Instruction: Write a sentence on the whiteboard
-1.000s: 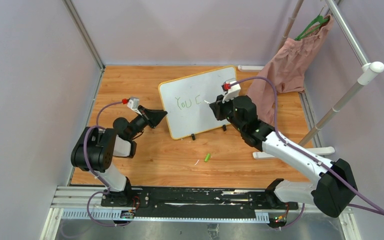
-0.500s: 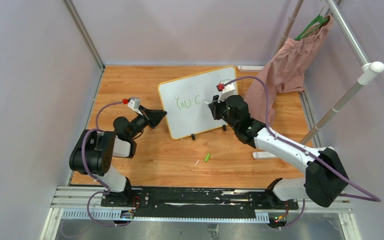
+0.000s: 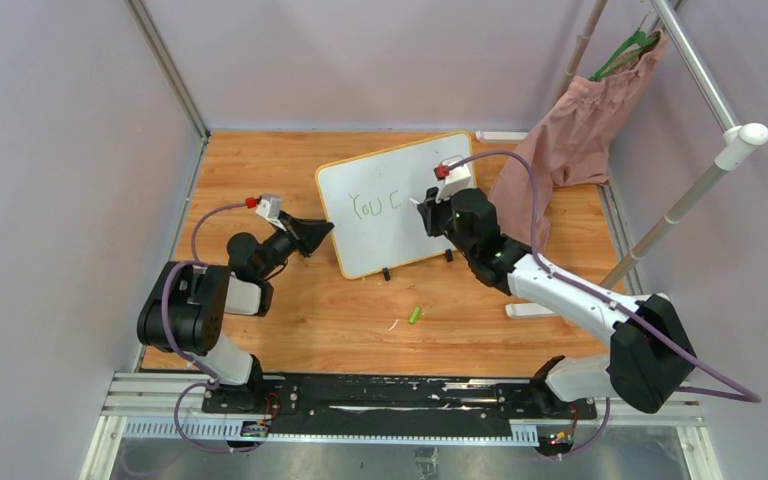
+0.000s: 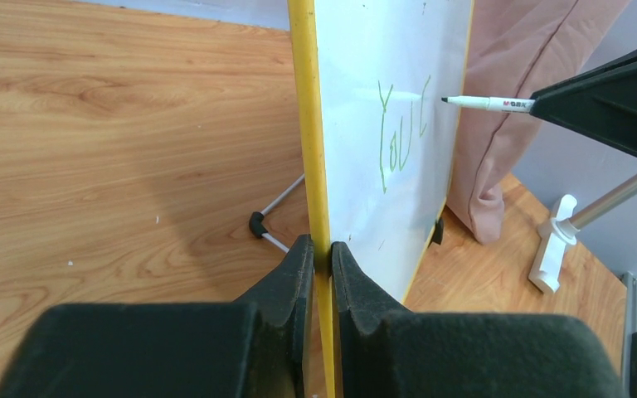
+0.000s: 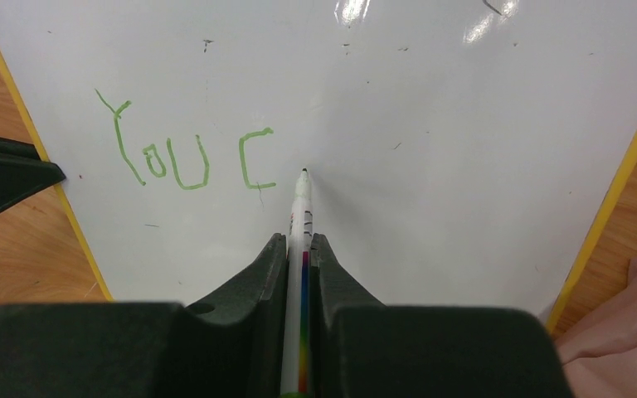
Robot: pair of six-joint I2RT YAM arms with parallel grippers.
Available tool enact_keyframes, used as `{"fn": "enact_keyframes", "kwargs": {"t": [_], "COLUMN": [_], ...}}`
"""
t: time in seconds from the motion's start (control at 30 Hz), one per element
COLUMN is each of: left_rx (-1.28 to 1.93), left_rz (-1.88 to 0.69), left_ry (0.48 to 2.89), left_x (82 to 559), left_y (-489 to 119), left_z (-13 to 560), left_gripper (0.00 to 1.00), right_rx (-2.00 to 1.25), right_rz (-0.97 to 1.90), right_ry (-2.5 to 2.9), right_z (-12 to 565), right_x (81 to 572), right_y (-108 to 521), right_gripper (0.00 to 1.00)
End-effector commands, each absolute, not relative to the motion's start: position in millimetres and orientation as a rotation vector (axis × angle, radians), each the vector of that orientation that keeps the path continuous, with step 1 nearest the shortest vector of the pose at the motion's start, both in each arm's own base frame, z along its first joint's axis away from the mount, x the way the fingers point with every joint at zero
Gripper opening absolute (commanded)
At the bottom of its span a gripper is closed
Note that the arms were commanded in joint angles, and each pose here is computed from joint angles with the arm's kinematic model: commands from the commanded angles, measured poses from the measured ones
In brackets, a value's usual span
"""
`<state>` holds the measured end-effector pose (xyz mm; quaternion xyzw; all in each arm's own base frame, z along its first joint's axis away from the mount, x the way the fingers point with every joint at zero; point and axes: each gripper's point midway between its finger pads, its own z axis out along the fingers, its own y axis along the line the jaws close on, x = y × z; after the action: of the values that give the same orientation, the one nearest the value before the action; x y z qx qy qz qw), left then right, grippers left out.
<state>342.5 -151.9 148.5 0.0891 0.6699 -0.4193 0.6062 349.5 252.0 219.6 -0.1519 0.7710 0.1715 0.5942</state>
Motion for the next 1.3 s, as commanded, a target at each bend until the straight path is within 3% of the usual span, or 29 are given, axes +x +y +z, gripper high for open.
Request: {"fn": "enact_keyframes", "kwargs": {"t": [0.0,1.27], "left_rx": [0.228,0.222], "left_rz": [-0.919,-0.913], "left_ry": [1.554,1.553], "left_x": [344,345], "left_y": [-150,-149], "left_z": [144,146], "left_gripper": [0.00,0.00], "right_rx": [-0.315,-0.317], "right_rz": [0.396,0.354], "right_ry": [1.725,1.772], "right_z": [246,235], "right_x": [363,367], "right_y": [252,250], "right_gripper": [0.00,0.00]}}
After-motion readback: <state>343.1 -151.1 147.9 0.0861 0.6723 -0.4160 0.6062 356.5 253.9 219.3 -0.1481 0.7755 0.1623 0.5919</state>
